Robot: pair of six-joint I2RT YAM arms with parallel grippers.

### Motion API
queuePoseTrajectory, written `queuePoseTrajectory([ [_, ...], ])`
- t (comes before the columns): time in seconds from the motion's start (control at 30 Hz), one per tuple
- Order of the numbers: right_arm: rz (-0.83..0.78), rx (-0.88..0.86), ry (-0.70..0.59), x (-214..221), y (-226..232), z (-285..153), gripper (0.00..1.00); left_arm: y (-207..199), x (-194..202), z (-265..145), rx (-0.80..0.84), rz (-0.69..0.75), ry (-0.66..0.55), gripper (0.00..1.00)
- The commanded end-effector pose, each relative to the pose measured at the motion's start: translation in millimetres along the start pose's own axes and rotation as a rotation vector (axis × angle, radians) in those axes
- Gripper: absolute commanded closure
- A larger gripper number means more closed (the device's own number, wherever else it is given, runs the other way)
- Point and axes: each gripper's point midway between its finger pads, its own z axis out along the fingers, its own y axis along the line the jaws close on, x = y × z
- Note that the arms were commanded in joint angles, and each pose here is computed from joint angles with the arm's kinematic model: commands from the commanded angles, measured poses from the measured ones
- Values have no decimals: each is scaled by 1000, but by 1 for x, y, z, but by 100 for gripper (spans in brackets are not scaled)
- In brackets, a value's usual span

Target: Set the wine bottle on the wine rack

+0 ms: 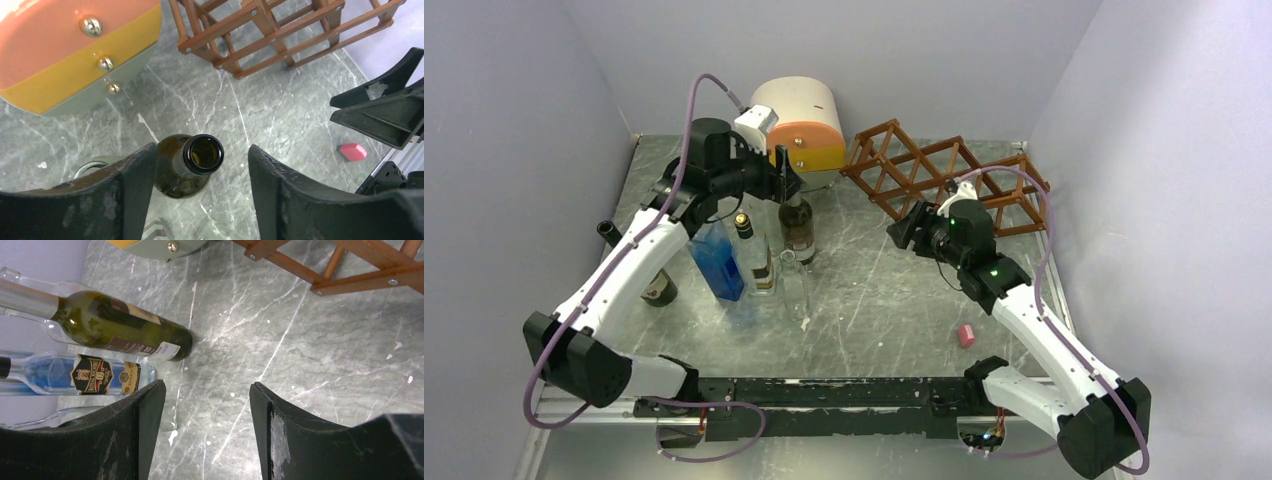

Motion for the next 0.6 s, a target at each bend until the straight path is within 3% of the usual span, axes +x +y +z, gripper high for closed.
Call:
queuePoseTrajectory([
  [0.0, 7, 4, 16, 7, -3, -5, 33, -3, 6, 9, 13, 12, 37, 33],
  [0.43, -61, 16, 14, 0, -3, -5, 31, -25, 15, 25, 100, 77, 39, 70],
  [0.57, -45, -18, 15, 2, 3, -8, 30, -40, 13, 25, 137, 98, 36, 75],
])
